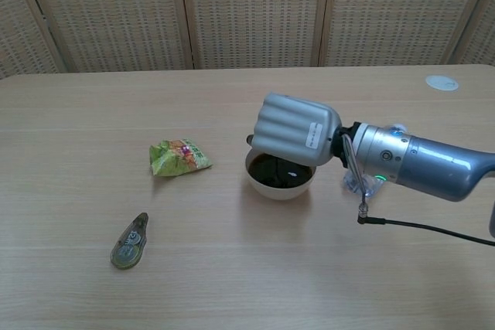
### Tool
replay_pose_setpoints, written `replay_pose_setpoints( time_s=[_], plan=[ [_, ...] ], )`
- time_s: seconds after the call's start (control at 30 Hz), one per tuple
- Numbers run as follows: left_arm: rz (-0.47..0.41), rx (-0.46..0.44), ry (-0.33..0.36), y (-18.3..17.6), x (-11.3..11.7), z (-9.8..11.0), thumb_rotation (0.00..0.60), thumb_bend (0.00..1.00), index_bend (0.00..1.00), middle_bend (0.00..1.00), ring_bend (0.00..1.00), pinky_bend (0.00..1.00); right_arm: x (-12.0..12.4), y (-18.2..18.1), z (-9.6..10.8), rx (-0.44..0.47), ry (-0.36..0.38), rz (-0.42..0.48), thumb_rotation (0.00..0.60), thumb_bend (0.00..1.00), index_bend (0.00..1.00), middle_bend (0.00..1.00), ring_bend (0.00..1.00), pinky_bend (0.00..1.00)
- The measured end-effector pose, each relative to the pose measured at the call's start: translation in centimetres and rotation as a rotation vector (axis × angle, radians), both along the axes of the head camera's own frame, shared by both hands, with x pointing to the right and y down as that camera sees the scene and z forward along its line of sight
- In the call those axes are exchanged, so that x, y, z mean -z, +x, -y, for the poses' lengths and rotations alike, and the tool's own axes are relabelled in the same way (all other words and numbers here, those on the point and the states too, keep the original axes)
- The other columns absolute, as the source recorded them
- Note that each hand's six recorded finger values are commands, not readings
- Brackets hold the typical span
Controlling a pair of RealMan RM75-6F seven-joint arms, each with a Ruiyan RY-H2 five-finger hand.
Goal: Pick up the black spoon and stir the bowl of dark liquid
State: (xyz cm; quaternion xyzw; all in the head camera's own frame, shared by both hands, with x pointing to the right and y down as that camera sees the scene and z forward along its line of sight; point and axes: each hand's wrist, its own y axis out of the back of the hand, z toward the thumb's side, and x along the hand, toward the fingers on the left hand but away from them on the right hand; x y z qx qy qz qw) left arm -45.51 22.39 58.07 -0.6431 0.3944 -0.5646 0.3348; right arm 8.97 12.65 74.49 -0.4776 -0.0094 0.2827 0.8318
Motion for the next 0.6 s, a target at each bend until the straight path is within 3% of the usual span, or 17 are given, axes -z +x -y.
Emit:
replay_pose_setpoints(
  time_s=[0.6],
  plan=[
    [0.012,0.008,-0.007,0.1,-0.2,0.1,0.600,0.41,0.00,0.00,0.00,0.00,-0.3,0.8,1.9,-0.006,0.006,-0.052,0.600,0.70,0.73,0.91,0.92,0.99]
  ],
)
